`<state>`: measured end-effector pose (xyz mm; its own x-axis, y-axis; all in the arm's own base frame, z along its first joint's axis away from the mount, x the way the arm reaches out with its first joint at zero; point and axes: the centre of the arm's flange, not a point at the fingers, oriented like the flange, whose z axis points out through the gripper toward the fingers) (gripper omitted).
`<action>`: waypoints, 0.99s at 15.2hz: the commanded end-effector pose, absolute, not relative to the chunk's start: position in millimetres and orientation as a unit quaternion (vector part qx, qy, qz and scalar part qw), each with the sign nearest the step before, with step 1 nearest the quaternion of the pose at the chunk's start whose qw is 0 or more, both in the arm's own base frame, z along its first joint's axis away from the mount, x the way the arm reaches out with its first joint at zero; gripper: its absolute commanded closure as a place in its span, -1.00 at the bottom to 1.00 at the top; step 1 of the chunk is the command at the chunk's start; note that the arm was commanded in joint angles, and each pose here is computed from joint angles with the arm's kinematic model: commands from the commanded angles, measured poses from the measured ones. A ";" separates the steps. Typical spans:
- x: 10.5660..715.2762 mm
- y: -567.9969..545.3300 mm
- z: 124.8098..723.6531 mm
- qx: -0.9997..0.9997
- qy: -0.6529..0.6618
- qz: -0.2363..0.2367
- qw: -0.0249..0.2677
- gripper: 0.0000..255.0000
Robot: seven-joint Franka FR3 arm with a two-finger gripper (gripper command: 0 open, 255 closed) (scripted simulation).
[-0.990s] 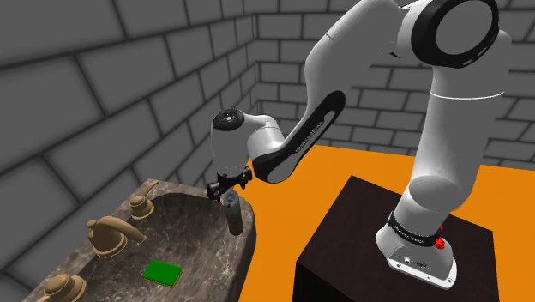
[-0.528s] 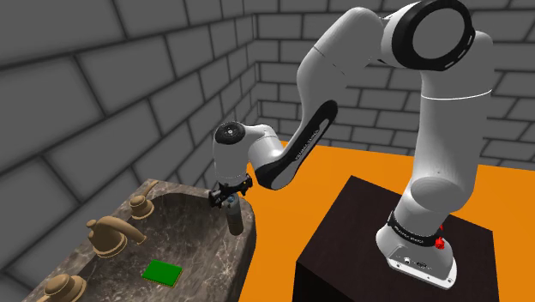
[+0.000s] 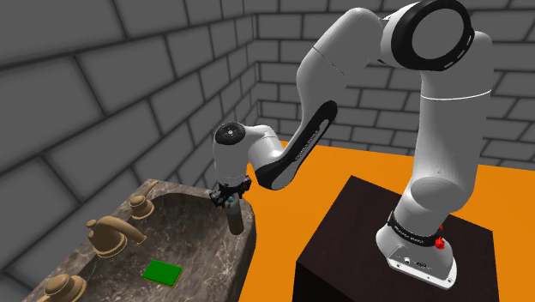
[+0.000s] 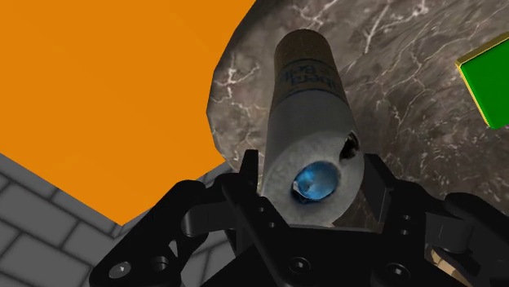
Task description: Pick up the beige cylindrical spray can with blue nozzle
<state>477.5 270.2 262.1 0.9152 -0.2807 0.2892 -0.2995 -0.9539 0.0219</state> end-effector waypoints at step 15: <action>477.8 270.3 330.3 0.978 -0.148 0.142 0.034 1.00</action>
